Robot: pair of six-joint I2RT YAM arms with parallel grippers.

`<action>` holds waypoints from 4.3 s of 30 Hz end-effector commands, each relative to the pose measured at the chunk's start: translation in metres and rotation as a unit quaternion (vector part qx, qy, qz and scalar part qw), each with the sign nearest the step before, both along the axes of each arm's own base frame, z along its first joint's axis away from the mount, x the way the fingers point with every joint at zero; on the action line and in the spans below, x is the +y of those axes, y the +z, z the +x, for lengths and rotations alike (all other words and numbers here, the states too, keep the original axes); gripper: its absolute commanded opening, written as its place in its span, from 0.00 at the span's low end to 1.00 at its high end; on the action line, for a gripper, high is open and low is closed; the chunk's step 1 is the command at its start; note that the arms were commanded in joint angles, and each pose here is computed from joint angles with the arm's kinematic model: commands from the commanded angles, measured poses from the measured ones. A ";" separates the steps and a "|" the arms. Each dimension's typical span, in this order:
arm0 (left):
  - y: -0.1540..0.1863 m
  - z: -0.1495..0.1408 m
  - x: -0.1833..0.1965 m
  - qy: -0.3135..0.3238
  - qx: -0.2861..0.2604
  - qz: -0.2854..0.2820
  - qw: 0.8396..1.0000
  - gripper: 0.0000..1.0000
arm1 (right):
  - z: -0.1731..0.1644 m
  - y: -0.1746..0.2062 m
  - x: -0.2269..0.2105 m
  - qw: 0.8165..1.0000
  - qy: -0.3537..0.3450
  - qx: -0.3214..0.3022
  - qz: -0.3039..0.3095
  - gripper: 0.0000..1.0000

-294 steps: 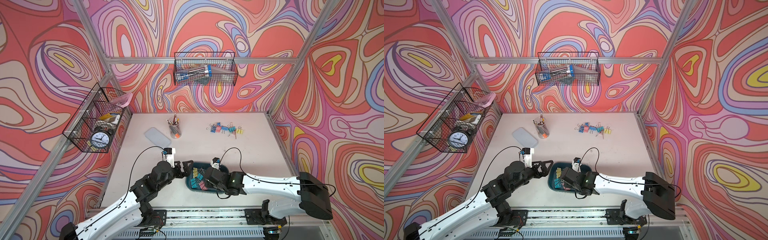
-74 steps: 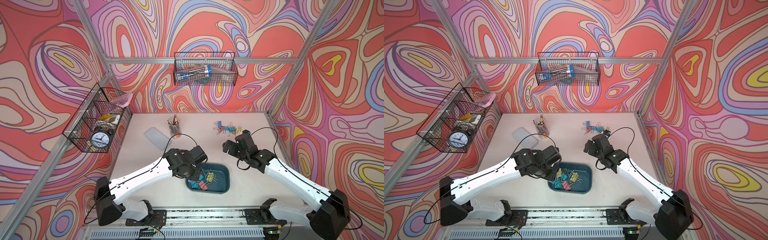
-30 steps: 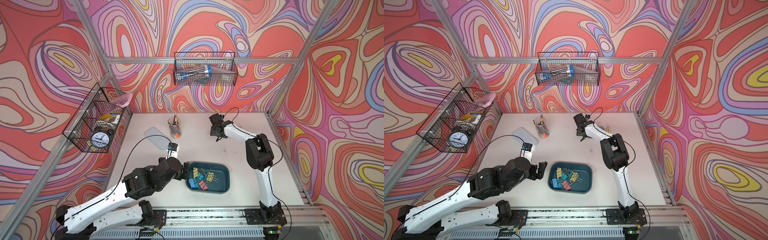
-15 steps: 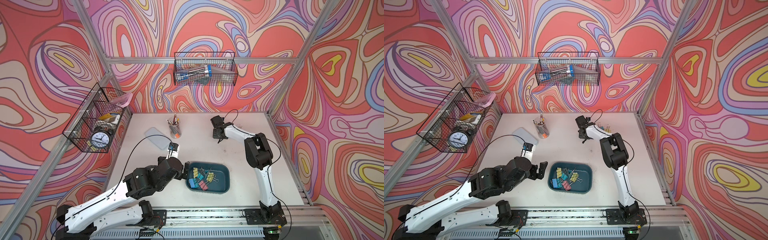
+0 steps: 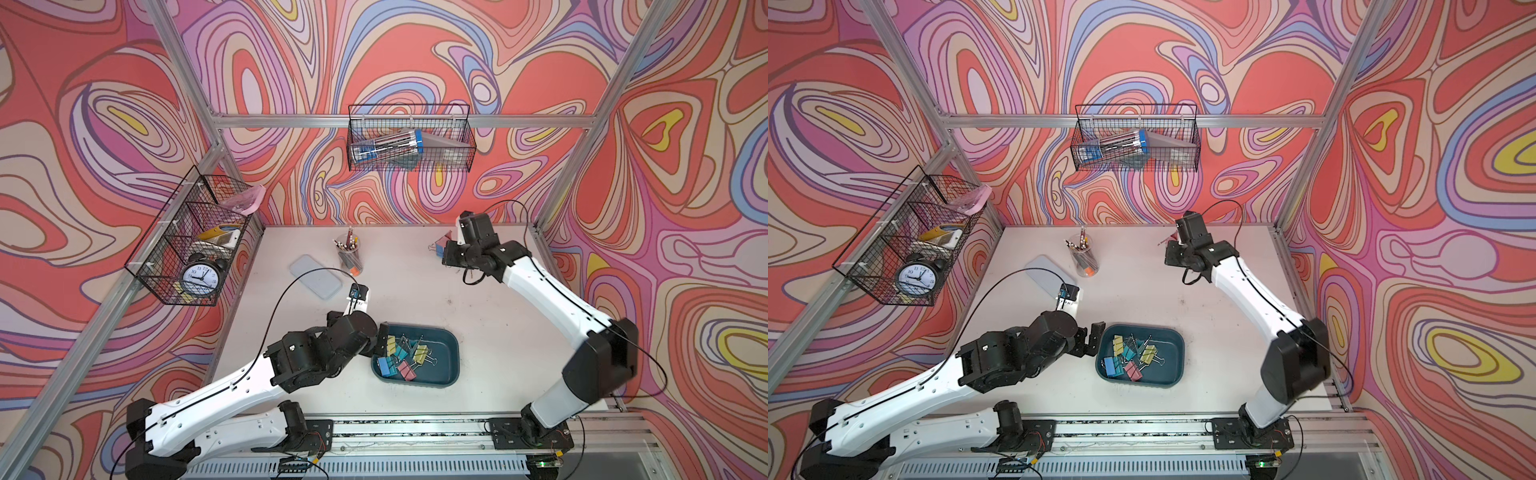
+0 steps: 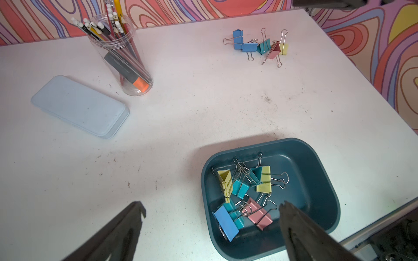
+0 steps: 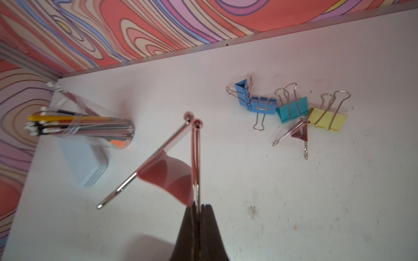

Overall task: Put the binder clips in the storage box
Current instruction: Pick up the binder clip at the center of the board, then place the binder clip in the storage box, then pick up the binder clip at the center of the board.

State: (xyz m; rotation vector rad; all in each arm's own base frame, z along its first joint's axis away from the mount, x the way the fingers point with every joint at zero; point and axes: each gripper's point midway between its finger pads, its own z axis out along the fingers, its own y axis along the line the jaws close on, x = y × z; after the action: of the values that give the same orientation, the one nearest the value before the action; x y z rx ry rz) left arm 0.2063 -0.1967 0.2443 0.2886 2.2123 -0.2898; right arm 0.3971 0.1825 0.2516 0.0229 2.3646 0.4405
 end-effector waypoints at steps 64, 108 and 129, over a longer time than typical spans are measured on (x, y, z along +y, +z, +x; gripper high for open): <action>-0.036 0.013 0.037 0.052 0.026 -0.063 0.996 0.99 | 0.047 -0.058 -0.035 0.981 -0.187 0.030 0.045 0.27; -0.027 0.013 0.045 0.047 0.014 -0.028 0.998 0.99 | 0.161 -0.189 -0.073 0.904 -0.340 0.125 0.228 0.03; -0.034 0.009 0.029 0.031 0.027 -0.093 0.995 0.99 | 0.032 -0.028 -0.041 0.950 -0.134 0.055 0.276 0.00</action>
State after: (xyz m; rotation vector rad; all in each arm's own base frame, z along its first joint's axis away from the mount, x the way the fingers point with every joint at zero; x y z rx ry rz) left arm 0.2130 -0.1609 0.2131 0.1281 2.2284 -0.4219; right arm 0.4593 0.1364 0.2092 0.7409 2.1850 0.9599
